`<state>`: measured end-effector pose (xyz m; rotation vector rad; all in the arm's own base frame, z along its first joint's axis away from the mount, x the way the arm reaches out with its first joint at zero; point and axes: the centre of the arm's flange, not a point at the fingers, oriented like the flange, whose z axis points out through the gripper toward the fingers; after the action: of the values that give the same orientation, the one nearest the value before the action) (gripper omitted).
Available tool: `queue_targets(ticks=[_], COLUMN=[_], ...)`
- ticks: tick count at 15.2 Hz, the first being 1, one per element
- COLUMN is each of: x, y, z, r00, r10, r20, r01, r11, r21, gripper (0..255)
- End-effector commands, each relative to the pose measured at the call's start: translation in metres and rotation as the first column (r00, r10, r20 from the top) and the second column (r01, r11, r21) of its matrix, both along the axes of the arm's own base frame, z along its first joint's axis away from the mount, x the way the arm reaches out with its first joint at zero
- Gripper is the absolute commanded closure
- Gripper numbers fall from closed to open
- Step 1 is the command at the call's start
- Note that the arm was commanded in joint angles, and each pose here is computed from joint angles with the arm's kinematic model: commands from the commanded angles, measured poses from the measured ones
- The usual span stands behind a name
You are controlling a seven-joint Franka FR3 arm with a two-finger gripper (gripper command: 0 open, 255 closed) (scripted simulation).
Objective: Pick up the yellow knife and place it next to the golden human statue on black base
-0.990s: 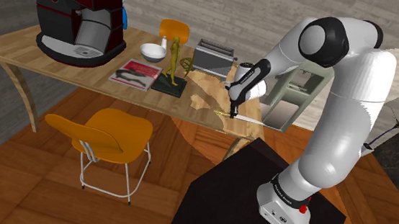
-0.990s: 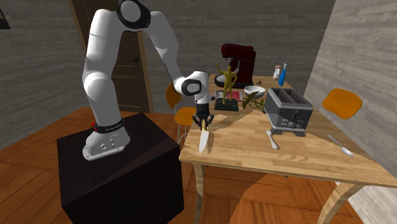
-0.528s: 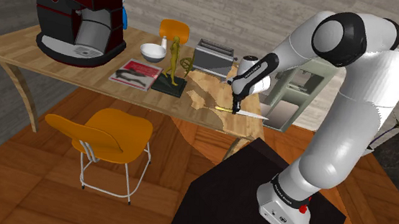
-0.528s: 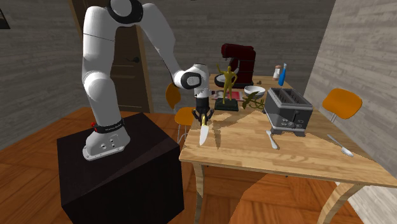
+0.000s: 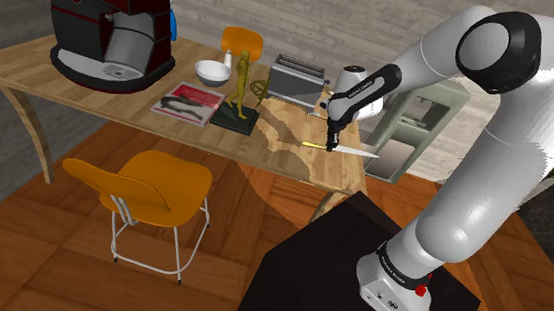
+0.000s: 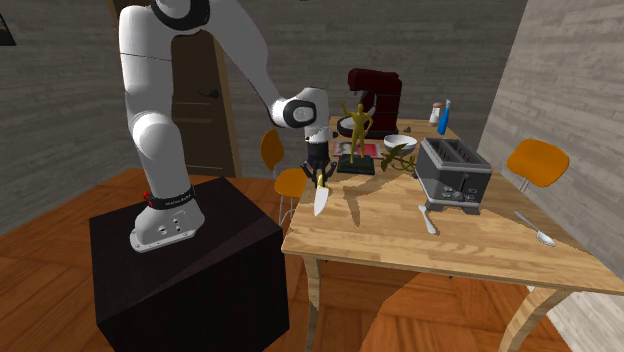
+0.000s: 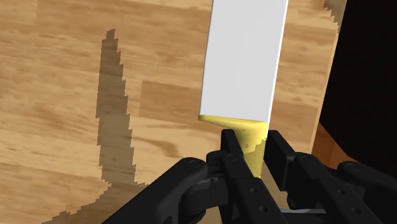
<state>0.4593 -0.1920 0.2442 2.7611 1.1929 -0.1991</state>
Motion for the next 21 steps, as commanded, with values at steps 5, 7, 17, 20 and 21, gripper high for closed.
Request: queue_targets(ticks=[5,7,17,20,21], x=[0.001,0.001,0.001,0.001,0.001], y=[0.000,0.000,0.000,0.000,0.000], z=[0.032,0.043,0.096,0.111,0.117], r00=[1.000,1.000,1.000,1.000,1.000], r10=[0.000,0.000,0.000,0.000,0.000], r20=[0.000,0.000,0.000,0.000,0.000], r01=[0.000,0.000,0.000,0.000,0.000], r11=[1.000,1.000,1.000,1.000,1.000], r21=[0.000,0.000,0.000,0.000,0.000], gripper=[255,255,255,255,255])
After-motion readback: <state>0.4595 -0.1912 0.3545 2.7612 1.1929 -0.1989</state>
